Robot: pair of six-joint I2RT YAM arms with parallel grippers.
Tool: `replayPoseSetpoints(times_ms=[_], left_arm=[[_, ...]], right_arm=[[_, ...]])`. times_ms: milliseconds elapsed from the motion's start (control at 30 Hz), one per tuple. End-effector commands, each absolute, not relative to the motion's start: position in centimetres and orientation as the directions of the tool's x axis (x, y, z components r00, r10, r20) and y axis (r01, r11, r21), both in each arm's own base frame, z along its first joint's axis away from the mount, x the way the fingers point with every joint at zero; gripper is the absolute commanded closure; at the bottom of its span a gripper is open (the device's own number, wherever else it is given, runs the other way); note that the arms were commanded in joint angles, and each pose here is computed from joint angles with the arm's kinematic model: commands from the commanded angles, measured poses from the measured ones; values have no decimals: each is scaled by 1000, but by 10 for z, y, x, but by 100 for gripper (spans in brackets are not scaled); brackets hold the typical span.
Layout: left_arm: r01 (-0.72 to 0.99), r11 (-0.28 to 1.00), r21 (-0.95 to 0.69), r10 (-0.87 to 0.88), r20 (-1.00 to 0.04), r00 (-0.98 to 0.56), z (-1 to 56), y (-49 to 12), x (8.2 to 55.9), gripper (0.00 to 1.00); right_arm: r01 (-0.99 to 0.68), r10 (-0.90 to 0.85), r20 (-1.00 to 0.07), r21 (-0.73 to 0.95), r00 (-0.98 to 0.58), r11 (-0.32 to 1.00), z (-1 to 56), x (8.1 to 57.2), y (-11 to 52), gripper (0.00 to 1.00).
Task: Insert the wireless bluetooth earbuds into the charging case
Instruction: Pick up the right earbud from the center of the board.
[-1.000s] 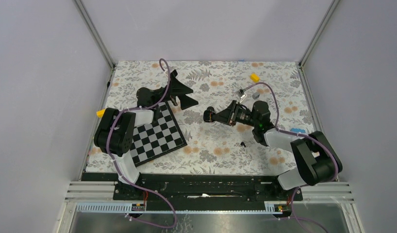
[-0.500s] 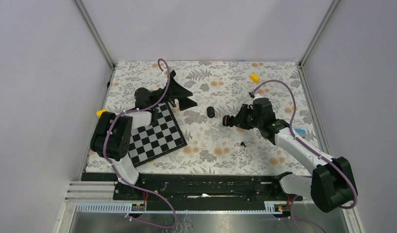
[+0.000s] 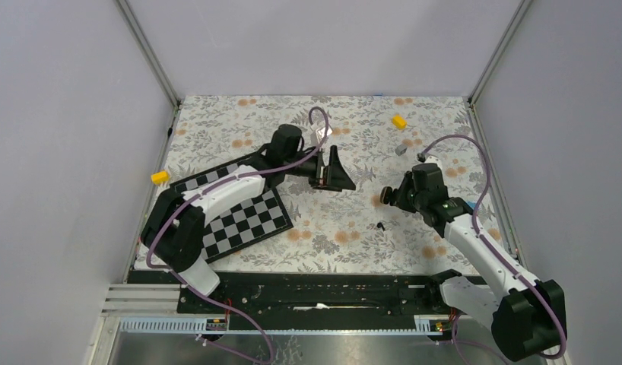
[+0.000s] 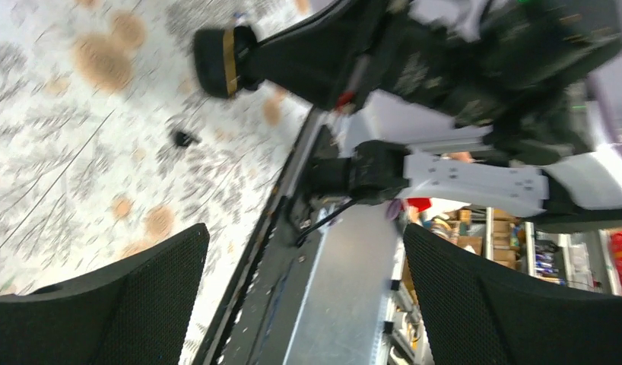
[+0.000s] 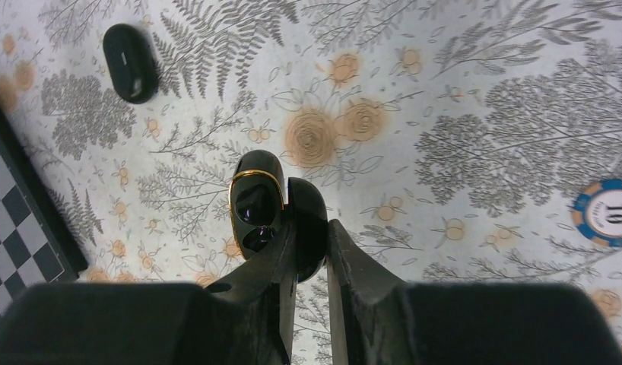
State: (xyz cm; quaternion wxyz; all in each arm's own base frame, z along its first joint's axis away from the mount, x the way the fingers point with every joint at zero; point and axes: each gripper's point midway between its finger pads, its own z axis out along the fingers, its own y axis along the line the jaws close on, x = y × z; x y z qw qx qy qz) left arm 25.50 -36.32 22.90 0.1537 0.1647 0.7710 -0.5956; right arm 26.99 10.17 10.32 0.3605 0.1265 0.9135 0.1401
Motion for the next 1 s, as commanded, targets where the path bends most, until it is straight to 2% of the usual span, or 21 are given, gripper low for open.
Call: replayPoseSetpoints(times_ms=[0,167,400,567,733,800,933,967], left_arm=[[446,415,-793,89,-452,-888,179,-354,256,1],[494,523,-695,136,-504,-853,153,-374,242,1],[434,552,-713,276,-334,-901,95,-399,196,1],[535,587,-607,332,-423,-843,87,-414,184,1],[517,676,-525,291,-455,-842,79,-429,199,1],[528,707,-471,297,-480,-825,76,-437,202,10],[521,740,-426,292,-494,-819,63,-454,204,49],[514,751,-415,291,-490,-822,58,-457,204,63]], right_arm=[[207,352,-663,289,-661,935,111,267,75,100],[257,383,-669,284,-637,924,114,261,58,100],[290,444,-655,336,-611,896,120,257,49,100],[282,446,-661,346,-604,895,128,255,49,100],[278,459,-671,365,-583,888,137,252,49,100],[278,462,-673,370,-578,886,139,250,49,100],[275,469,-677,381,-567,883,145,247,49,100],[273,471,-680,385,-563,882,148,246,49,100]])
